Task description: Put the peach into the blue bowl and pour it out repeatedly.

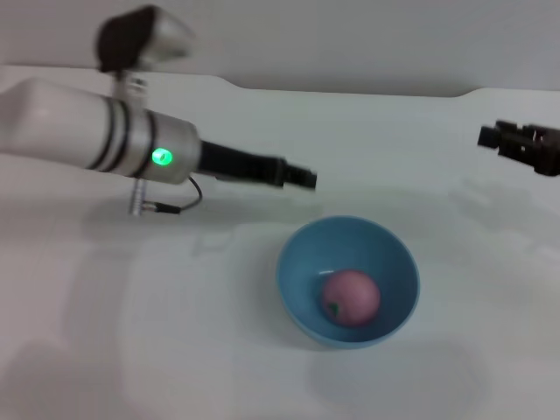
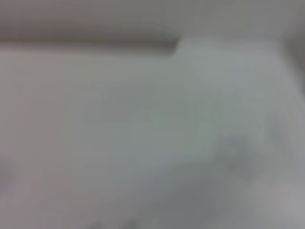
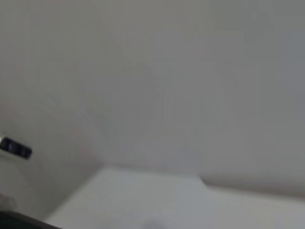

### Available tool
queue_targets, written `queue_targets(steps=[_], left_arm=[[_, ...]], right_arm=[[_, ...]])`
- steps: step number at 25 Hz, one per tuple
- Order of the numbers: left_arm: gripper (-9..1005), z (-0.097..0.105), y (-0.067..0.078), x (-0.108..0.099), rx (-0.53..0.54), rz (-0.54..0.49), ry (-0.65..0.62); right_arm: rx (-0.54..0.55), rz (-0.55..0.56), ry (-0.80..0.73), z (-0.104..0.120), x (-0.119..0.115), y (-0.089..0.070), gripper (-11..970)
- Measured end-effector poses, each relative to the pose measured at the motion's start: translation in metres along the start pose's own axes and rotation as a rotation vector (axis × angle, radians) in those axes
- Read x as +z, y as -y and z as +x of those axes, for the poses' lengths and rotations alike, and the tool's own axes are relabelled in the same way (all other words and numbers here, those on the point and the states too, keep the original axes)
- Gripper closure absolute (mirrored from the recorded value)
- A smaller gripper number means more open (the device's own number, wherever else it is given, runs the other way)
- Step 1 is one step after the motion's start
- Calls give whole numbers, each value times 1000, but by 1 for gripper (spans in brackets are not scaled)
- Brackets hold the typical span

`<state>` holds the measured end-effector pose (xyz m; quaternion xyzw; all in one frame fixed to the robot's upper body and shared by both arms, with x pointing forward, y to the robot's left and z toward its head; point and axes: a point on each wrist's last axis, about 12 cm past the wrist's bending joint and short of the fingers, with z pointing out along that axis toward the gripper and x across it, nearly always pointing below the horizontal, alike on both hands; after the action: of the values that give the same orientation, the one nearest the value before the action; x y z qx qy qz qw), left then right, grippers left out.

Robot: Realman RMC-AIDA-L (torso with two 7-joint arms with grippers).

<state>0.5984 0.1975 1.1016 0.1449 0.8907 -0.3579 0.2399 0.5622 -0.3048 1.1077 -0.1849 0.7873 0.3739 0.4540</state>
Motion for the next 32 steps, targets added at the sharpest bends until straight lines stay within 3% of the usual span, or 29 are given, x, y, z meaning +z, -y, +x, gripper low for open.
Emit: queue_targets(steps=[5, 10, 13, 16, 20, 24, 28, 29, 30, 31, 32], left_arm=[[451, 8, -22, -35, -96, 193, 244], [450, 32, -40, -69, -143, 373, 534], [451, 51, -46, -87, -156, 464, 770], [451, 77, -53, -103, -152, 461, 1028], [451, 115, -57, -110, -108, 307, 1323], [450, 144, -53, -104, 109, -49, 1473], [451, 153, -51, -89, 366, -360, 1392], [451, 155, -52, -82, 451, -458, 1323], [451, 157, -53, -77, 500, -511, 1276], [451, 159, -54, -73, 538, -557, 1230], [450, 160, -55, -68, 571, -597, 1183]], right_arm=[[-13, -35, 191, 3, -2, -2, 579], [49, 5, 395, 7, -11, 5, 579], [144, 63, 560, 12, -22, 13, 579], [306, 152, 776, 25, -40, 24, 579], [406, 318, 982, 51, -64, 34, 579], [321, 503, 1008, 75, -72, 33, 579], [75, 664, 882, 90, -60, 25, 579], [-4, 698, 837, 94, -53, 21, 579], [-162, 758, 762, 100, -39, 12, 579], [-235, 783, 728, 103, -33, 7, 579], [-235, 783, 728, 103, -33, 7, 579]])
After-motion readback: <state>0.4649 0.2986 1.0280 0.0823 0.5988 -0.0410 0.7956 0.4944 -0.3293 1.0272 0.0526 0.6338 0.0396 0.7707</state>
